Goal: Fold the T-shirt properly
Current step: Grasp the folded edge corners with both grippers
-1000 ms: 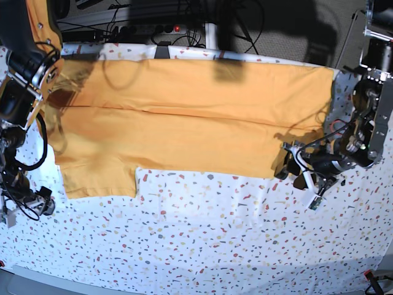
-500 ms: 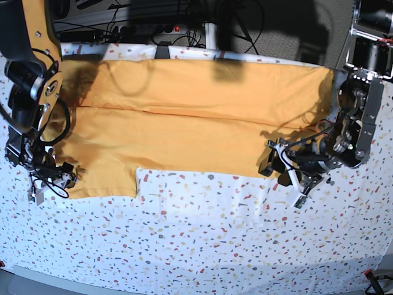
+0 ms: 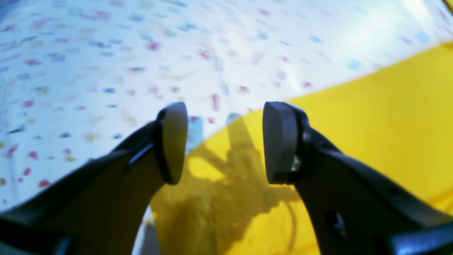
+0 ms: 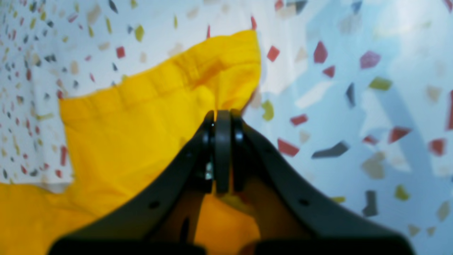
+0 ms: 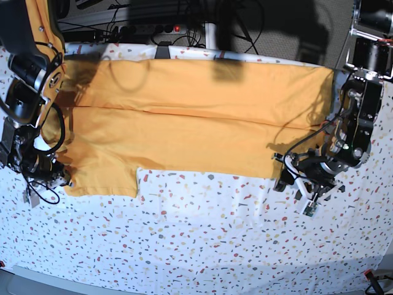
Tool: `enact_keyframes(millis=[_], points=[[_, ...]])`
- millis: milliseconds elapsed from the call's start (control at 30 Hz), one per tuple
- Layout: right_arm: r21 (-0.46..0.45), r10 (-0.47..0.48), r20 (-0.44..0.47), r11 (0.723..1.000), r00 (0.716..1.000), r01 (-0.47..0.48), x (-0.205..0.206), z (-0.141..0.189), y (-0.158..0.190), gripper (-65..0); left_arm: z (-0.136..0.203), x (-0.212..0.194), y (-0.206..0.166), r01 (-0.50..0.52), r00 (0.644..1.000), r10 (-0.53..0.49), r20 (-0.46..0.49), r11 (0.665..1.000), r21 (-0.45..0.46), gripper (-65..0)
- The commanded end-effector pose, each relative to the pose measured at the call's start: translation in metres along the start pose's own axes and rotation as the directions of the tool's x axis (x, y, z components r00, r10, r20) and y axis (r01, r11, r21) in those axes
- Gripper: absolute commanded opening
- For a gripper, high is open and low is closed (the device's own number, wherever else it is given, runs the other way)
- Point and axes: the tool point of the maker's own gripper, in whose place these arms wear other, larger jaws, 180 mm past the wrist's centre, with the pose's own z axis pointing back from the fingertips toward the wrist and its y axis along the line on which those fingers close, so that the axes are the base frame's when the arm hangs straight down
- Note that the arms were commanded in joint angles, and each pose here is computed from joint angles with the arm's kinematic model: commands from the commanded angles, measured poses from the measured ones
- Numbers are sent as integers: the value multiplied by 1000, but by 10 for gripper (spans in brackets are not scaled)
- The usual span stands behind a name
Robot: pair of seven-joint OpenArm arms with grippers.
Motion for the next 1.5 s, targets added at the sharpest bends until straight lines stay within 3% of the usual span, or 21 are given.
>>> enact_keyframes(millis=[0,167,267,433,633,733,867,1133,1333,1467], points=[[12,16,83,1000,996,-17,35,11,2,-650,4,24,8,14,997,-15,75,1000,17,-319],[22,10,85,1000,996,-12,37,13,4,-650,-7,15,27,-18,999,16,41,999,47,-319],[22,10,85,1000,996,-12,37,13,4,-650,-22,-4,52,-112,993,114,-34,992,66,-319],[24,8,92,1000,996,-10,39,13,4,-650,-34,-29,53,-251,956,240,-169,967,-44,-319],[25,7,93,1000,996,-9,39,13,4,-650,-33,-48,47,-268,936,242,-256,961,-70,-321],[25,7,93,1000,996,-9,39,13,5,-650,-32,-50,46,-269,933,242,-268,961,-71,-381],[24,8,92,1000,996,-10,39,13,4,-650,-33,-42,48,-263,938,238,-250,962,-71,-650],[25,7,92,1000,996,-9,39,13,4,-650,-32,-13,47,-243,953,219,-210,965,-96,-650],[89,-38,146,996,989,25,57,23,16,-650,-21,-1,25,-241,948,192,-255,955,-175,-650],[132,-13,186,991,982,-12,72,45,29,-650,-8,10,20,-184,956,130,-261,963,-195,-650]])
